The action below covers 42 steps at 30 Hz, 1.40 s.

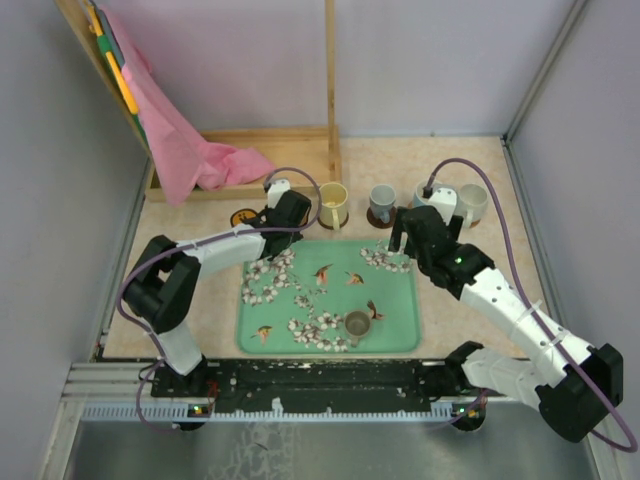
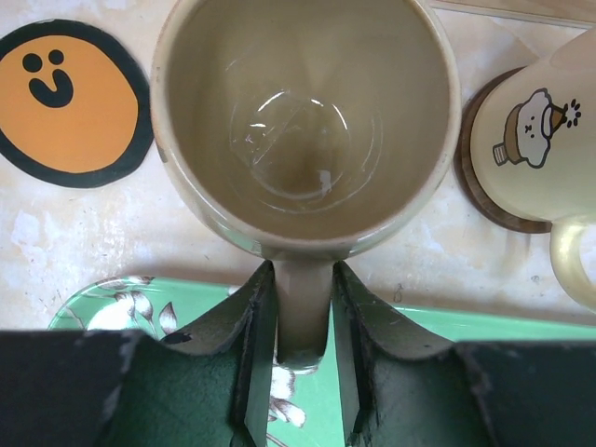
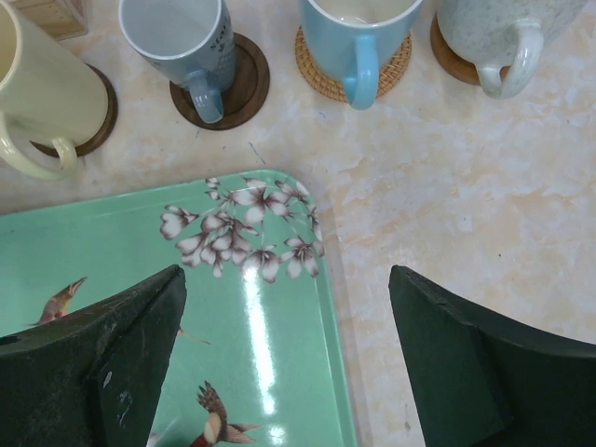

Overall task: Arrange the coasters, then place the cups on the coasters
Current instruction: Place the cup on the coaster.

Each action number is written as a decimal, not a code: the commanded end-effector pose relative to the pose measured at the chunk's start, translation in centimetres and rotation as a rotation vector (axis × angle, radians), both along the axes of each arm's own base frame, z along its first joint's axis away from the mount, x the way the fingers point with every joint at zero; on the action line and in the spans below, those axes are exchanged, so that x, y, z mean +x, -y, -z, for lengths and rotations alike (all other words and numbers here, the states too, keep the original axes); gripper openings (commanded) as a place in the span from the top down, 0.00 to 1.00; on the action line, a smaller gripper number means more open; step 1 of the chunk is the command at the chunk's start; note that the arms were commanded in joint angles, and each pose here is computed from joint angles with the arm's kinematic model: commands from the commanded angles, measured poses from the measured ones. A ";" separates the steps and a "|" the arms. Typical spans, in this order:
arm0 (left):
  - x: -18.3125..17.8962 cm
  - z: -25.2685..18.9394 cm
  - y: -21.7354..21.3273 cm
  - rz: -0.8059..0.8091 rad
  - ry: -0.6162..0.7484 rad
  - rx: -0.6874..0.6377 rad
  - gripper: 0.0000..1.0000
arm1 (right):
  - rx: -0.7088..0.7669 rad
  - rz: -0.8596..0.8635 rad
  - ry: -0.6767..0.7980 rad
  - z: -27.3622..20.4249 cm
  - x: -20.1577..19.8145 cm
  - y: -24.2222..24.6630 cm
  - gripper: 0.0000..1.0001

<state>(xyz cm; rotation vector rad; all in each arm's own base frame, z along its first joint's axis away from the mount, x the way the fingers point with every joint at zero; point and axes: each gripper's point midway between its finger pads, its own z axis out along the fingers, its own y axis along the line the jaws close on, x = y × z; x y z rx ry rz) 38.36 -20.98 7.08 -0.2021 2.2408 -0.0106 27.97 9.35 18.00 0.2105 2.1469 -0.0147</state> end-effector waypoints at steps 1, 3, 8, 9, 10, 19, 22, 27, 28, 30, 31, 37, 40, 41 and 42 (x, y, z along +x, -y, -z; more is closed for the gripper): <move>0.8 -0.9 0.1 -0.026 0.034 -0.022 0.63 | 0.037 0.019 0.052 -1.2 0.6 0.1 0.10; 0.8 -0.9 0.1 -0.024 0.033 -0.021 0.63 | 0.035 0.019 0.051 -1.2 0.6 0.1 0.10; 0.7 -0.7 0.0 -0.026 0.025 -0.020 0.60 | 0.035 0.017 0.053 -1.2 0.6 0.1 0.10; 0.6 -0.7 0.0 -0.027 0.022 -0.019 0.60 | 0.036 0.018 0.055 -1.3 0.7 0.1 0.10; 0.5 -0.6 -0.1 -0.028 0.019 -0.018 0.60 | 0.036 0.017 0.054 -1.2 0.6 0.1 0.10; 0.1 -1.7 -0.3 -0.032 0.011 -0.019 0.47 | 0.042 0.016 0.056 -1.2 0.6 0.0 0.10; 0.0 -2.4 -0.5 -0.036 0.020 -0.018 0.44 | 0.043 0.017 0.058 -1.1 0.5 0.1 0.10; -0.4 -4.2 -0.7 -0.038 0.037 -0.023 0.44 | 0.048 0.017 0.058 -0.9 0.4 0.1 0.10; -0.5 -4.6 -0.7 -0.036 0.041 -0.024 0.44 | 0.049 0.017 0.059 -1.0 0.4 0.1 0.10; -0.9 -5.5 -0.7 -0.030 0.045 -0.027 0.44 | 0.051 0.017 0.059 -0.9 0.3 0.2 0.10; -1.2 -5.9 -0.6 -0.027 0.048 -0.028 0.44 | 0.052 0.018 0.058 -0.9 0.3 0.2 0.10; -3.9 -7.4 0.4 0.012 0.039 -0.040 0.44 | 0.062 0.017 0.070 -1.1 0.0 0.3 0.10; -5.8 -7.6 1.3 0.043 0.021 -0.028 0.43 | 0.064 0.018 0.072 -1.1 -0.1 0.4 0.10; -6.4 -7.6 1.6 0.052 0.016 -0.025 0.43 | 0.062 0.017 0.071 -1.1 -0.2 0.4 0.10; -7.0 -7.8 1.9 0.054 0.012 -0.027 0.43 | 0.060 0.017 0.071 -1.1 -0.2 0.4 0.10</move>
